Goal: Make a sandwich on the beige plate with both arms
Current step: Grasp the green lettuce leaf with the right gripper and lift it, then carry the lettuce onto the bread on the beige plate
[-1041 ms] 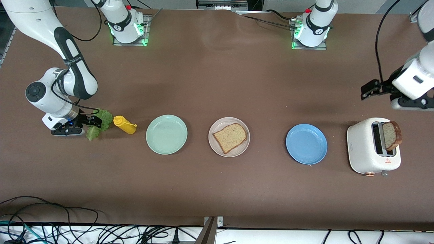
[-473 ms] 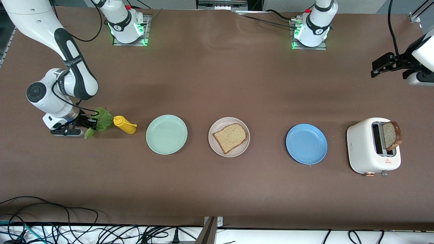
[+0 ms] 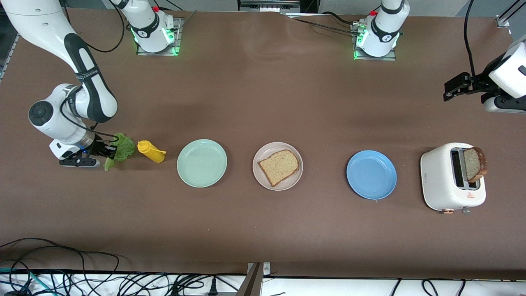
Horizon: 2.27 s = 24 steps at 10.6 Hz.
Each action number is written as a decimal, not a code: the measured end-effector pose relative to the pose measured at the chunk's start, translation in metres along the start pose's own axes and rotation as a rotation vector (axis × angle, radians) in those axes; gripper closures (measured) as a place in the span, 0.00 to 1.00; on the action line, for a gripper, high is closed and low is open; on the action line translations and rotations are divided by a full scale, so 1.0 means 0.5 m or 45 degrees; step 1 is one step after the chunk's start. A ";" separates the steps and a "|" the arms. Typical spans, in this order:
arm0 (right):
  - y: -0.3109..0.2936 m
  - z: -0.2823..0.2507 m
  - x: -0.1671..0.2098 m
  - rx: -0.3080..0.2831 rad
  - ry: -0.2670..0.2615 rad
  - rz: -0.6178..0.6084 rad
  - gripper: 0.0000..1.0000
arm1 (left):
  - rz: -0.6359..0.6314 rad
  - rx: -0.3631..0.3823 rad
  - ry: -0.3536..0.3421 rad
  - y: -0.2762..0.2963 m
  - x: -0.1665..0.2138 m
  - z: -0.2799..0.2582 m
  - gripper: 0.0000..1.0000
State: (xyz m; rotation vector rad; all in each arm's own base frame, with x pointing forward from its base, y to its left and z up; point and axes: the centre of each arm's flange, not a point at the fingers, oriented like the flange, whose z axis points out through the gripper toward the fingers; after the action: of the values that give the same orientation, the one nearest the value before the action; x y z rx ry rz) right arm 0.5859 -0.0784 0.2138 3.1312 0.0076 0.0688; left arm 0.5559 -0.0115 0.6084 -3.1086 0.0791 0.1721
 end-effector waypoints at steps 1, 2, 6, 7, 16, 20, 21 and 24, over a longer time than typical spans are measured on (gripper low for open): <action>-0.008 -0.041 0.031 0.019 -0.040 -0.012 0.94 | -0.001 0.000 -0.007 -0.001 0.006 0.008 0.00; -0.011 -0.093 0.061 0.034 -0.076 -0.020 0.94 | -0.004 -0.001 -0.011 -0.004 0.010 0.013 0.00; -0.055 -0.303 0.138 0.080 -0.234 -0.024 0.94 | -0.014 -0.005 -0.005 -0.011 0.012 0.011 0.00; -0.097 -0.343 0.149 0.078 -0.258 -0.007 0.94 | -0.016 -0.016 -0.001 -0.011 0.012 0.010 0.00; -0.717 -0.408 0.107 0.149 -0.205 0.627 0.94 | -0.040 -0.048 0.004 -0.029 0.013 0.011 0.00; -0.943 -0.276 0.064 0.267 -0.105 0.919 0.94 | -0.041 -0.048 0.005 -0.029 0.014 0.011 0.00; -0.996 -0.240 0.047 0.315 -0.077 0.970 0.94 | -0.042 -0.048 0.004 -0.029 0.014 0.011 0.00; -1.104 -0.132 -0.003 0.419 -0.041 1.104 0.94 | -0.043 -0.048 0.004 -0.030 0.015 0.012 0.00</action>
State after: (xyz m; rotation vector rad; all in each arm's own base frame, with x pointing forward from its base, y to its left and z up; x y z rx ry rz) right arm 0.5788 0.4740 0.2742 3.1520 -1.4511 0.0206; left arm 0.5633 0.0032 0.6022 -3.1454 0.0241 0.1703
